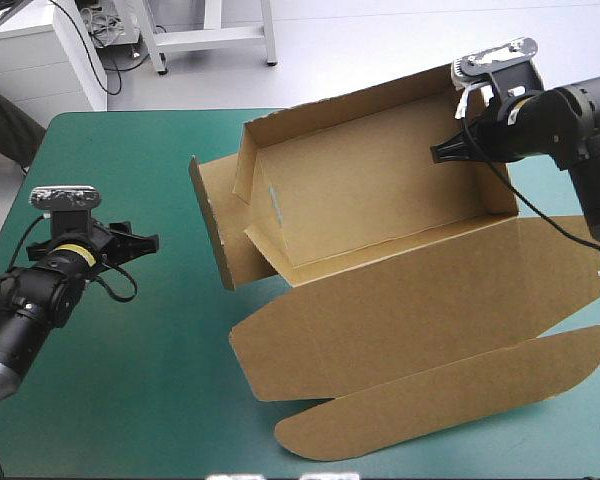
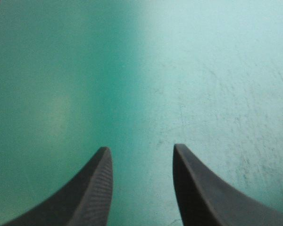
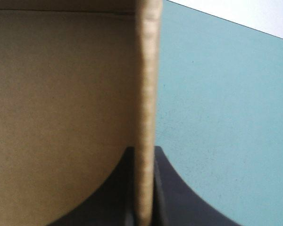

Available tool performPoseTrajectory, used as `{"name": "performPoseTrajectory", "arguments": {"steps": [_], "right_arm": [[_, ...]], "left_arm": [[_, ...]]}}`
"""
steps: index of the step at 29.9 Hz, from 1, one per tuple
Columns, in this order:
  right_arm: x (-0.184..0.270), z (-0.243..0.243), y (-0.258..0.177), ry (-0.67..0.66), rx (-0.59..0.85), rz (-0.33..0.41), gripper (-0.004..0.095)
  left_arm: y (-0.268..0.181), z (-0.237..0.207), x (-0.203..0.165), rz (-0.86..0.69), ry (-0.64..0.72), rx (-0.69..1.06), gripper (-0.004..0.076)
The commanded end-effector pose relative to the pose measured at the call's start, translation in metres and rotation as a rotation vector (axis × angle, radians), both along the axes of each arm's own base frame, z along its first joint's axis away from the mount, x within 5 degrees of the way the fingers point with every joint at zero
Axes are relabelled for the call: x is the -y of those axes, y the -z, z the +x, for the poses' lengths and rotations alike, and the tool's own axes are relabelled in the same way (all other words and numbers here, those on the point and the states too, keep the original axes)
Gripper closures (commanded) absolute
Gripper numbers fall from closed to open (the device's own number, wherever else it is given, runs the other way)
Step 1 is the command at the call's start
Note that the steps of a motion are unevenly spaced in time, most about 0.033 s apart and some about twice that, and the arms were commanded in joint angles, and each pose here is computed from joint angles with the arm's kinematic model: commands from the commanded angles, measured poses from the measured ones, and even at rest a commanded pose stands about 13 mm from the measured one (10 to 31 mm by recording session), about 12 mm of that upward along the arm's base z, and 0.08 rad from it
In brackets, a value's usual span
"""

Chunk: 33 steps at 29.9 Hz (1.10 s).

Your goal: Fold the box

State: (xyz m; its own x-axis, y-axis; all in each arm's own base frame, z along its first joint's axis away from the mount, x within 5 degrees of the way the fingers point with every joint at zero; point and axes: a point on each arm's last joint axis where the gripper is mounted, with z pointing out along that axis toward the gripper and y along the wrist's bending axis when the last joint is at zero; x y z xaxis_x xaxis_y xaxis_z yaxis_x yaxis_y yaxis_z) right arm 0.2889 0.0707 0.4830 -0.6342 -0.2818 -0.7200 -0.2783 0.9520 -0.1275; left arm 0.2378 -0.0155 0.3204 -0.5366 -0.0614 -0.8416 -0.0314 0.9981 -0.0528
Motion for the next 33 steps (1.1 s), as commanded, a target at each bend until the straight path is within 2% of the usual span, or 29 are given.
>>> {"name": "performPoseTrajectory", "arguments": {"steps": [1,3,6,15,18,24,27,33], "right_arm": [[0.014,-0.014,-0.018,0.035,0.039,0.083,0.0928],[0.017,-0.013,-0.017,0.029,0.030,0.109,0.0928],[0.019,-0.012,-0.017,0.033,0.030,0.107,0.0928],[0.013,-0.014,-0.017,-0.022,0.022,0.147,0.0928],[0.013,-0.014,-0.017,-0.022,0.022,0.147,0.0928],[0.013,-0.014,-0.017,-0.032,0.025,0.136,0.0928],[0.013,-0.014,-0.017,-0.032,0.025,0.136,0.0928],[0.013,-0.013,-0.017,-0.032,0.026,0.128,0.0928]], "left_arm": [[-0.018,0.007,-0.009,-0.103,-0.026,0.111,0.0428],[-0.015,0.009,-0.007,-0.130,0.013,0.093,0.0428],[-0.011,0.015,-0.001,-0.176,0.080,0.088,0.0428],[0.020,0.046,0.026,-0.420,0.290,0.013,0.0428],[0.026,0.054,0.031,-0.508,0.316,0.021,0.0428],[0.028,0.057,0.031,-0.500,0.315,0.036,0.0428],[0.024,0.058,0.032,-0.571,0.298,0.051,0.0428],[0.023,0.052,0.039,-0.566,0.447,0.043,0.0426]]}}
